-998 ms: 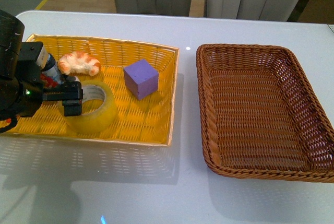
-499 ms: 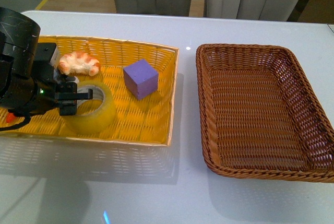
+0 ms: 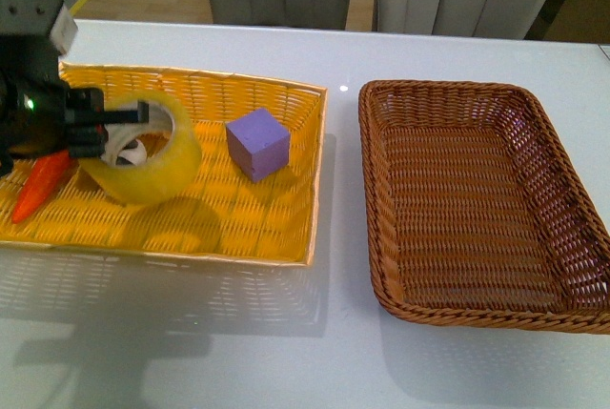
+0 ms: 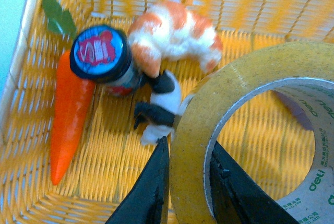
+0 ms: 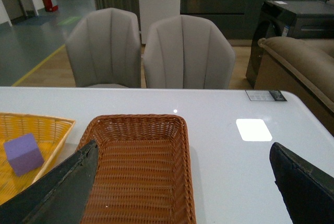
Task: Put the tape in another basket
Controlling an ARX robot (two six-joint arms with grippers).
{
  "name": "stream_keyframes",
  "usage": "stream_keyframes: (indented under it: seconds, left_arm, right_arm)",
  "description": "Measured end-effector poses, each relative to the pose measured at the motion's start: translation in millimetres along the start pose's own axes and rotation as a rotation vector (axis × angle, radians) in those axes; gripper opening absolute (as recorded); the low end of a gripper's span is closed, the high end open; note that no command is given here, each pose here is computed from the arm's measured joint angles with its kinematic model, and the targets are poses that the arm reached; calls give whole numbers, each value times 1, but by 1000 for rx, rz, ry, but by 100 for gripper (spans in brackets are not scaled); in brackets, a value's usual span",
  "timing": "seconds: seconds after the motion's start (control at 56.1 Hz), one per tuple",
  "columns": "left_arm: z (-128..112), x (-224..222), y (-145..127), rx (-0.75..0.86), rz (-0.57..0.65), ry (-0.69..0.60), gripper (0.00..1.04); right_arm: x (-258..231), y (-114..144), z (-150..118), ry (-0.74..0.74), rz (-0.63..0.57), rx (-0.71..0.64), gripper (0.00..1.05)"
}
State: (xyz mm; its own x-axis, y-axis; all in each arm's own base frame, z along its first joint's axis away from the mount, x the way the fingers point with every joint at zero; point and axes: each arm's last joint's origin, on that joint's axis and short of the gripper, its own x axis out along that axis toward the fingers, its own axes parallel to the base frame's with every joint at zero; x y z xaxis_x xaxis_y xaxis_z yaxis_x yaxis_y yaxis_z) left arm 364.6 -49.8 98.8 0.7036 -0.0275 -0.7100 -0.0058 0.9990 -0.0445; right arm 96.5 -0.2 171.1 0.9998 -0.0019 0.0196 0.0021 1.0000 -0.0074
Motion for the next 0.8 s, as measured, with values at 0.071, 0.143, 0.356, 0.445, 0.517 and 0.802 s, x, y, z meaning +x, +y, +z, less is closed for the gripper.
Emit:
stream_keyframes:
  seconds: [0.071,0.143,0.356,0.445,0.517,0.802]
  left_arm:
    - [13,-6,-10,12,-18,-28,15]
    - [20,-9,-23,29,-40,-38,15]
    - [30,-6,-90,130,-143,-39,15]
    - [27,-2,-117,171,-181,-18,15]
    - [24,0,-137,201,-206,-6,15]
    - [19,8,-206,260,-307,13,15]
  right_arm:
    - [0,0,0,0,0,0,96]
    - [0,0,0,0,0,0,96]
    - [0,0,0,0,0,0,96]
    - [0,0,0,0,0,0,96]
    - [0,0,0,0,0,0,96]
    - [0,0,0,0,0,0,96]
